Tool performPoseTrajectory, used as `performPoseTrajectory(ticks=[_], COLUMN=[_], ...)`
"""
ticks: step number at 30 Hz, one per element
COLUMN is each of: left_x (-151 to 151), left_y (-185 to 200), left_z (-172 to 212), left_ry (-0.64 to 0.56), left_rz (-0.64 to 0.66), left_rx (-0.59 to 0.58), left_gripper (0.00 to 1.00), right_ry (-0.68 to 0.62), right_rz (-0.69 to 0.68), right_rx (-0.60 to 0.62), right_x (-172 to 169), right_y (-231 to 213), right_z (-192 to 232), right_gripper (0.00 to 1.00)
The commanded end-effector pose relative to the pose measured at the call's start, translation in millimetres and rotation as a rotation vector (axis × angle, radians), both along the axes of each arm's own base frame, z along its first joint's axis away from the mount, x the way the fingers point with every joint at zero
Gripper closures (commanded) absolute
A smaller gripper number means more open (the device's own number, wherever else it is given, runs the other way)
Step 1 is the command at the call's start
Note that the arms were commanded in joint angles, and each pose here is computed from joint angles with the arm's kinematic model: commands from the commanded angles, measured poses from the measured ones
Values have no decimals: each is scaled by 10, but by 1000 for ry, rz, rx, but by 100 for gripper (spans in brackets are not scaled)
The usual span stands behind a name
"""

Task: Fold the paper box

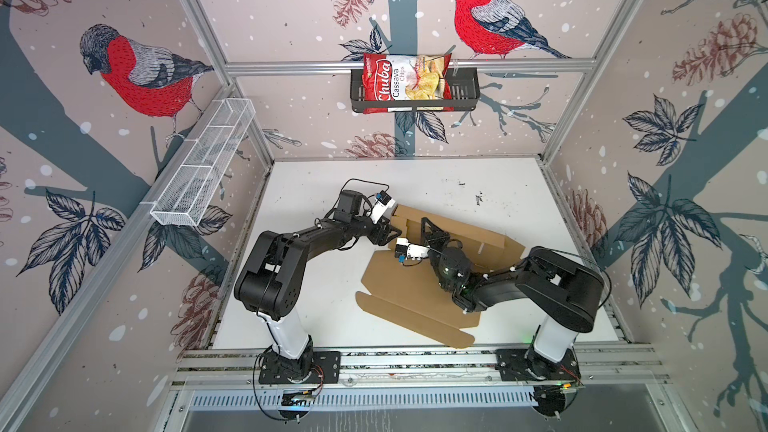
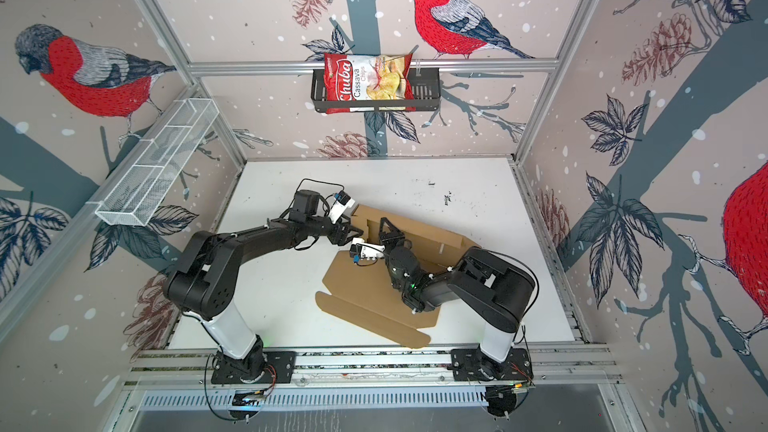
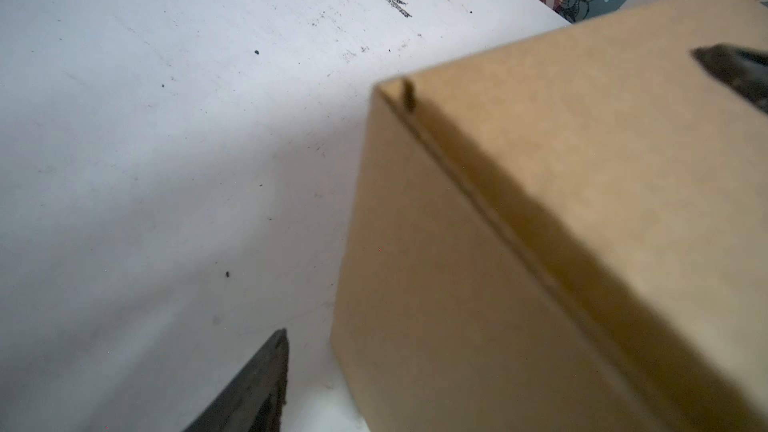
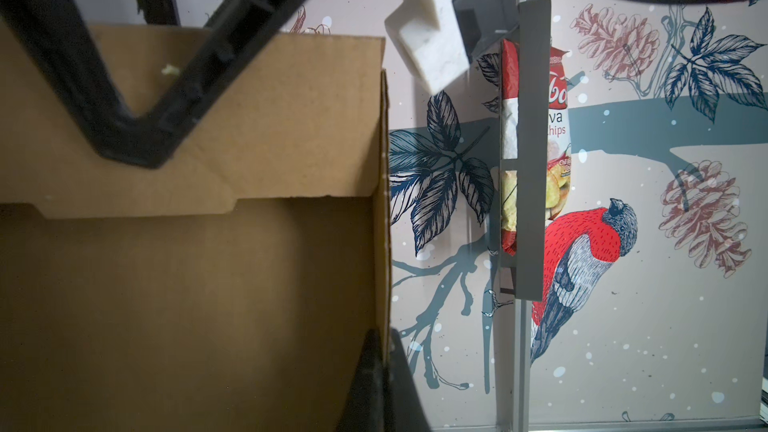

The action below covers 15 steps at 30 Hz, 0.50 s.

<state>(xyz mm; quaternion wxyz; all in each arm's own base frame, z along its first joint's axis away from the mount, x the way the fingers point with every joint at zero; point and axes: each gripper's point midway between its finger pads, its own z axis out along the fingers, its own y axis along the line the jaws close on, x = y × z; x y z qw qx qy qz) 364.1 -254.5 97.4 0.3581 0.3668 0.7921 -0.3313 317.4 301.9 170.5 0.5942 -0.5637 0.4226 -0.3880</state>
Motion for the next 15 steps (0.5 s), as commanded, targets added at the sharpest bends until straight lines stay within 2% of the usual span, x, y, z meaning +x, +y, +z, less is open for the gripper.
performPoseTrajectory(ticks=[1, 9, 11, 15], left_x=[117, 134, 154, 167], left_y=[-52, 70, 91, 55], left_z=[49, 48, 82, 137], left_ry=[-63, -133, -156, -170], left_rz=[75, 184, 204, 214], left_rx=[9, 58, 55, 21], left_gripper=[33, 48, 55, 61], right_ry=[16, 19, 24, 35], right_rz=[21, 21, 23, 27], right_rx=[45, 67, 78, 94], right_x=[2, 19, 21, 21], right_y=[49, 55, 58, 71], right_z=[30, 75, 88, 106], right_gripper=[100, 100, 100, 100])
